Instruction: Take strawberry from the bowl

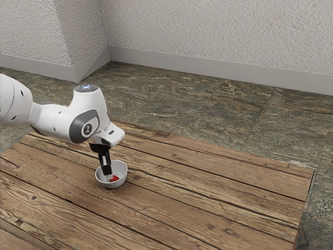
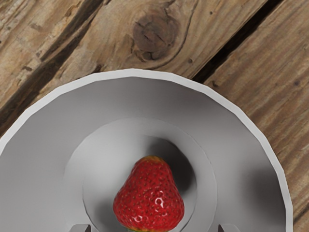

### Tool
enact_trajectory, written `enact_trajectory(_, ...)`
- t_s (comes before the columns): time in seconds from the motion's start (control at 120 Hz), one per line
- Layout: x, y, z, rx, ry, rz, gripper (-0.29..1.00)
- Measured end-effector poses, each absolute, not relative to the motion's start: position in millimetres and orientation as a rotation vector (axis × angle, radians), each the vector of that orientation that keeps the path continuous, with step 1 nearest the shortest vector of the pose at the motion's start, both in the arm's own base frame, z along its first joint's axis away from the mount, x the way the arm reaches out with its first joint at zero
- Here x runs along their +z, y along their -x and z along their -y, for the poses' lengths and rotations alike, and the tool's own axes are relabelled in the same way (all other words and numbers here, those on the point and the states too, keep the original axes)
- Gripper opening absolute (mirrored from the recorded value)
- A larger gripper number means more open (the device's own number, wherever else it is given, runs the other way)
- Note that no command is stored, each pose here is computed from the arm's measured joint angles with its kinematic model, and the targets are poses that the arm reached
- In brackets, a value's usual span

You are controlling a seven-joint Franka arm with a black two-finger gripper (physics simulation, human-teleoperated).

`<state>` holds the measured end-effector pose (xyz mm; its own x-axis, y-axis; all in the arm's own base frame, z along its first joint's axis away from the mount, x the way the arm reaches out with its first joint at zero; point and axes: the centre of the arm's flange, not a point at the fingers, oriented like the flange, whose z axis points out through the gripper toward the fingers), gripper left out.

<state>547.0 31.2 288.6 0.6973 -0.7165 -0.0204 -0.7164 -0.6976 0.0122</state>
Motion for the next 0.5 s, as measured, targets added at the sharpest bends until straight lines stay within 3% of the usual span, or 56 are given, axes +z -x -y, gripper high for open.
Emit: enact_trajectory(0.5,276,-549,-35,-0.024,-2.897,1.217,0.33)
